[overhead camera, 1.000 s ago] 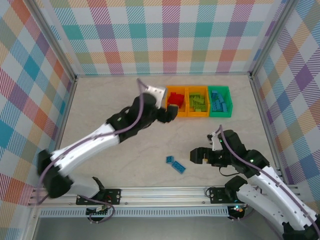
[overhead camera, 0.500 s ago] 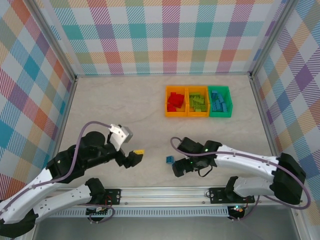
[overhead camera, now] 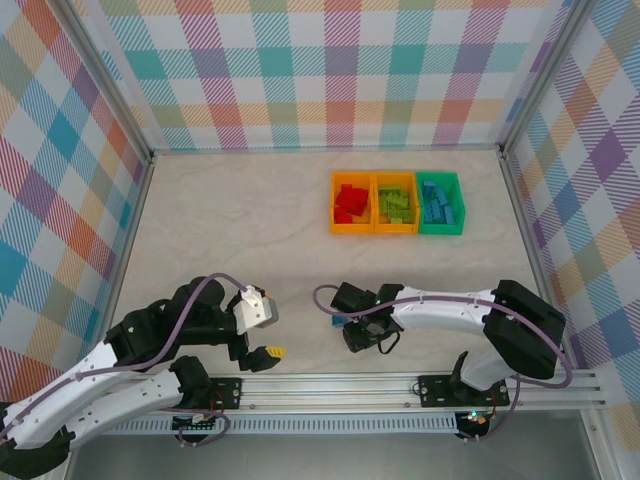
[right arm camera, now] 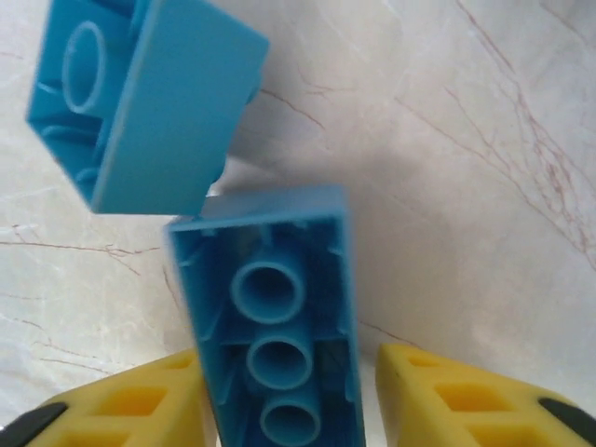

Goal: Sort the legos into containers by color

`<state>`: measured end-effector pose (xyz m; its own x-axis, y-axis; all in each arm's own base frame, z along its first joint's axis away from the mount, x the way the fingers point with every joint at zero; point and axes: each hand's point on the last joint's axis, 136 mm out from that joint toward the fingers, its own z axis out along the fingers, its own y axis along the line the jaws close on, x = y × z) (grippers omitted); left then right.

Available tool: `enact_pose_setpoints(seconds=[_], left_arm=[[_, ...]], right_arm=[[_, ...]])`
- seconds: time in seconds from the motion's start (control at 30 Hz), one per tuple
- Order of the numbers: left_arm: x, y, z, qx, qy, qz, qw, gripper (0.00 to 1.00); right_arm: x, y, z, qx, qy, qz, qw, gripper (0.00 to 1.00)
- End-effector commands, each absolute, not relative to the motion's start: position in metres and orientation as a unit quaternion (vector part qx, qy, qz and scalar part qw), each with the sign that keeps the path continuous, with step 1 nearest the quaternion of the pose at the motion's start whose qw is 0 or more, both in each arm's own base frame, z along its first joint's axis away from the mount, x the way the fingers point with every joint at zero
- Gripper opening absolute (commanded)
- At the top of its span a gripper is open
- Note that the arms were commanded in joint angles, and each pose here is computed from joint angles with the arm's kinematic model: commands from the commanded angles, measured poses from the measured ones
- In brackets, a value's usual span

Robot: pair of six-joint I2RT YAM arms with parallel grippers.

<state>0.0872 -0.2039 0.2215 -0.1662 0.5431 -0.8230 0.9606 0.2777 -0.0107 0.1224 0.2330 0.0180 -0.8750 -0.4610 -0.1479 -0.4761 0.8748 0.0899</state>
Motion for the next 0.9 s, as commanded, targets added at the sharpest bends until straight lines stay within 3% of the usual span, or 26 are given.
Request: enact_pose_setpoints(seconds=[0.0,0.2,0.43,0.6,0.87], left_arm=[[0.078,-0.206,0.225,0.550,0.679,-0.299,0.383,1.00],[0.071,-0.207,0.225,0.557,0.666,-0.315,0.383,1.00],[0.072,-0.210,0.236,0.555,0.654,-0.324,0.400,1.00],[0.082,-0.205,0.244,0.528,0.665,-0.312,0.427,1.00],[0.085,-0.201,0.247,0.514,0.668,-0.308,0.441,1.00]], right_arm=[[0.121,0.232,0.019,-0.231,0.968,0.070,0.072,0.32],[0.125,0.230,0.046,-0.204,0.964,0.120,0.125,0.29],[0.177,0.193,0.120,-0.078,0.938,0.200,0.274,0.22],[0.234,0.156,0.158,-0.017,0.921,0.214,0.325,0.22],[0.366,0.120,0.157,0.042,0.926,0.186,0.326,0.23]])
